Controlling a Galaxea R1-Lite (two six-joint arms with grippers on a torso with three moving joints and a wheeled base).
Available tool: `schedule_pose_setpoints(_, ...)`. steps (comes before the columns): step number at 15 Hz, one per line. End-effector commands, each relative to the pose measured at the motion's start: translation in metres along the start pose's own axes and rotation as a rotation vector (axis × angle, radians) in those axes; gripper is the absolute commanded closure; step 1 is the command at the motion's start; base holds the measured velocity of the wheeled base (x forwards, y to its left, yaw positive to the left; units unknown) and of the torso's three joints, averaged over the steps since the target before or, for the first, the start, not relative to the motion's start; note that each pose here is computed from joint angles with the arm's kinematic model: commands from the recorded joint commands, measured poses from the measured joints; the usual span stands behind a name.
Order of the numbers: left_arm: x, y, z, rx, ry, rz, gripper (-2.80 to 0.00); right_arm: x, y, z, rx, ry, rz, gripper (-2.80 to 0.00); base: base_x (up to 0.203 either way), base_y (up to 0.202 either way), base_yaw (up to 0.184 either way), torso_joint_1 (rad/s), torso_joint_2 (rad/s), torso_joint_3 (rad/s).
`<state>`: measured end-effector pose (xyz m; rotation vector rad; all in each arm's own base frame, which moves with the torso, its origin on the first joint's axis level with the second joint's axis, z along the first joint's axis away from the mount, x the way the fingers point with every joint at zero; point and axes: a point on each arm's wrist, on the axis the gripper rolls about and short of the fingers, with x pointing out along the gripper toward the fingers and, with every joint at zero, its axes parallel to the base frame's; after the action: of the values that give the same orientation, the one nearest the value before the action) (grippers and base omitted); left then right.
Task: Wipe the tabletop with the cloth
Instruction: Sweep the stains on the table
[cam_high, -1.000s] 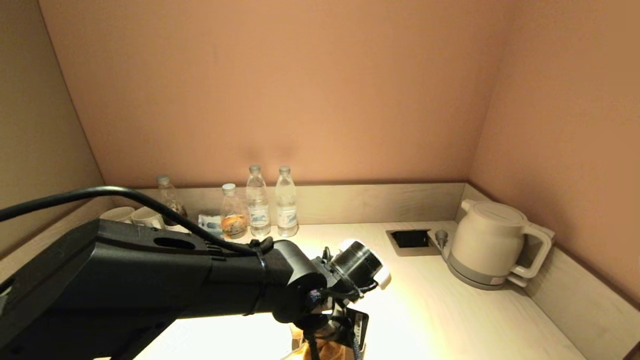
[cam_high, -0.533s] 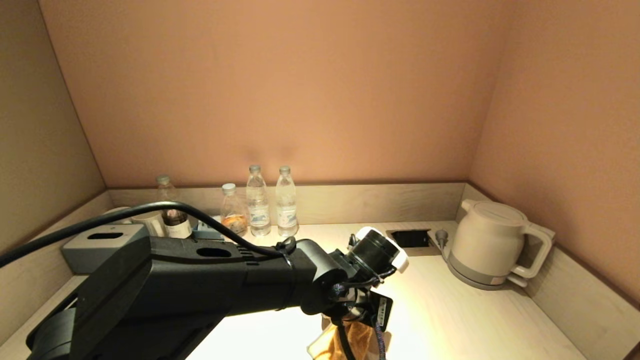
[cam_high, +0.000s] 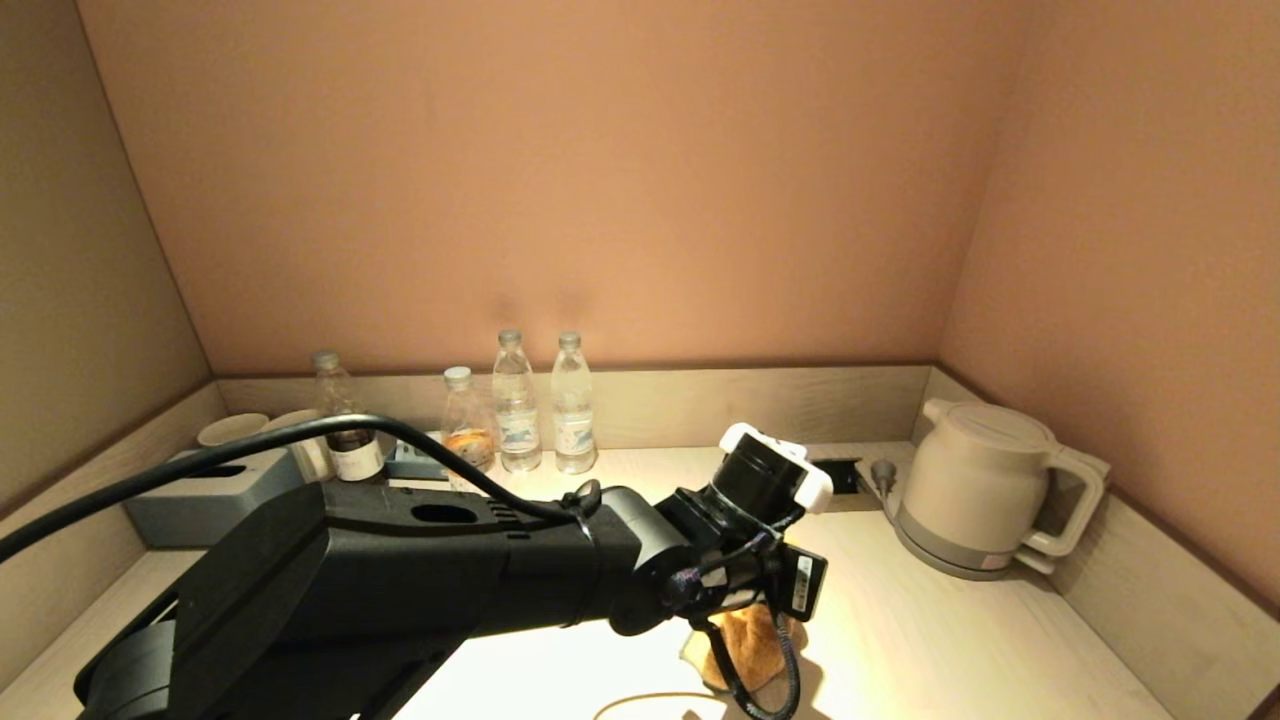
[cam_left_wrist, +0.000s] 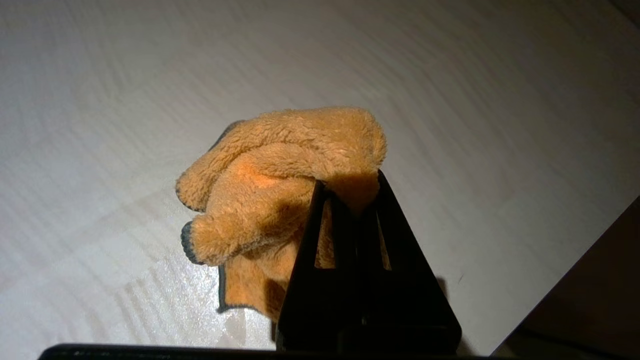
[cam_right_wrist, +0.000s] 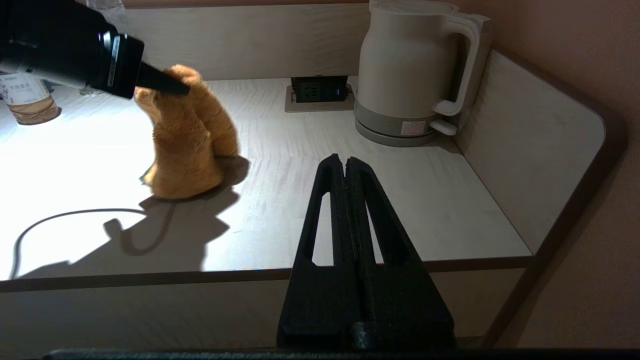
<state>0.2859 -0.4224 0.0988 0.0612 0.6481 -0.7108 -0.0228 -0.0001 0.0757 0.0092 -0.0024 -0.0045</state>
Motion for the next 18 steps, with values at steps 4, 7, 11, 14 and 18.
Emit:
schedule_pose_setpoints(4, -0.023, -0.010, 0.027, 0.003, -0.136, -0.049, 0.00, 0.000, 0.000, 0.000, 0.000, -0.001, 0.000, 0.00, 0.000, 0.000, 0.000, 0.000, 0.00, 0.000)
schedule_pose_setpoints(7, -0.044, -0.023, 0.049, 0.042, -0.279, -0.120, 0.00, 0.000, 0.000, 0.000, 0.000, -0.001, 0.000, 0.00, 0.000, 0.000, 0.000, 0.000, 0.00, 0.000)
schedule_pose_setpoints(11, 0.012, -0.012, 0.008, 0.086, -0.191, -0.118, 0.00, 0.000, 0.000, 0.000, 0.000, -0.001, 0.000, 0.00, 0.000, 0.000, 0.000, 0.000, 0.00, 0.000)
schedule_pose_setpoints(14, 0.044, 0.001, -0.020, 0.127, -0.137, -0.085, 0.00, 0.000, 0.000, 0.000, 0.000, -0.001, 0.000, 0.00, 0.000, 0.000, 0.000, 0.000, 0.00, 0.000)
schedule_pose_setpoints(18, 0.052, 0.012, -0.024, 0.143, -0.122, -0.066, 0.00, 0.000, 0.000, 0.000, 0.000, -0.001, 0.000, 0.00, 0.000, 0.000, 0.000, 0.000, 0.00, 0.000)
